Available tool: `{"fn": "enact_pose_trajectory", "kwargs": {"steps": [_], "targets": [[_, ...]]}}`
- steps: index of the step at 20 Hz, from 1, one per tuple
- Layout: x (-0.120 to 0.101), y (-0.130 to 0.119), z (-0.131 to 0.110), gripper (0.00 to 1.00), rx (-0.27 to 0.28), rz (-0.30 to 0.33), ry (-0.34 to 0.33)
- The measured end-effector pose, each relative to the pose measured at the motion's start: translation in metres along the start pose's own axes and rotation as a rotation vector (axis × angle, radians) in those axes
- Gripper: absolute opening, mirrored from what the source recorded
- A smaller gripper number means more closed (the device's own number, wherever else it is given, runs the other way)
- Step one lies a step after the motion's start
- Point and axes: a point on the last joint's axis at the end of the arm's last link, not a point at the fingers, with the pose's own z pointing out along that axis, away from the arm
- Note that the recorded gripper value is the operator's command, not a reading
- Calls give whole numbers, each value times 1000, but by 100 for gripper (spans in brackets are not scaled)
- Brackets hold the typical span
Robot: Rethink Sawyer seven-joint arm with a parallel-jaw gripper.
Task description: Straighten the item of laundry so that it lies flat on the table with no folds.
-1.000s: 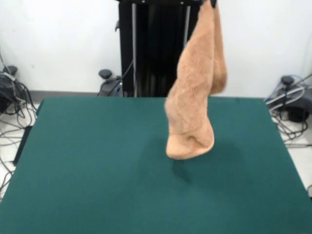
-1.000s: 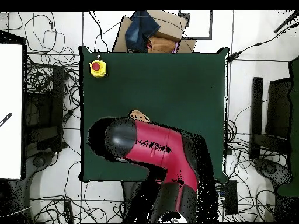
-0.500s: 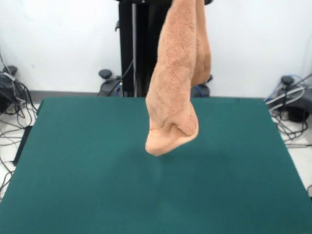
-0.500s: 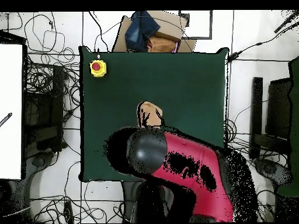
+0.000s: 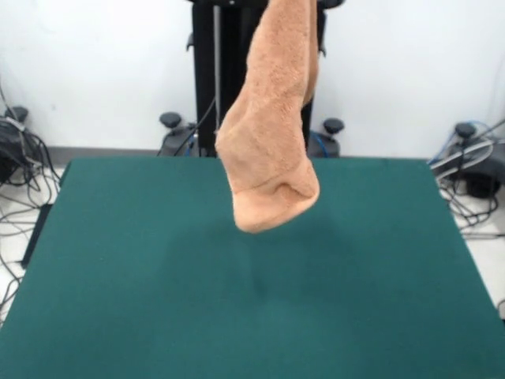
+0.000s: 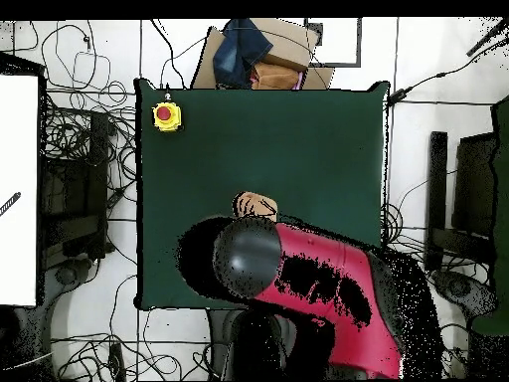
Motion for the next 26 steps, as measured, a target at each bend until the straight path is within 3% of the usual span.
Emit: {"fn": "enact_pose_trajectory", "kwargs": {"steps": [4, 11, 26], "targets": [[-3, 5, 12, 0, -12, -17, 4], [-9, -4, 57, 0, -21, -59, -90], [-8, 5, 68, 0, 0, -139, -90]]}}
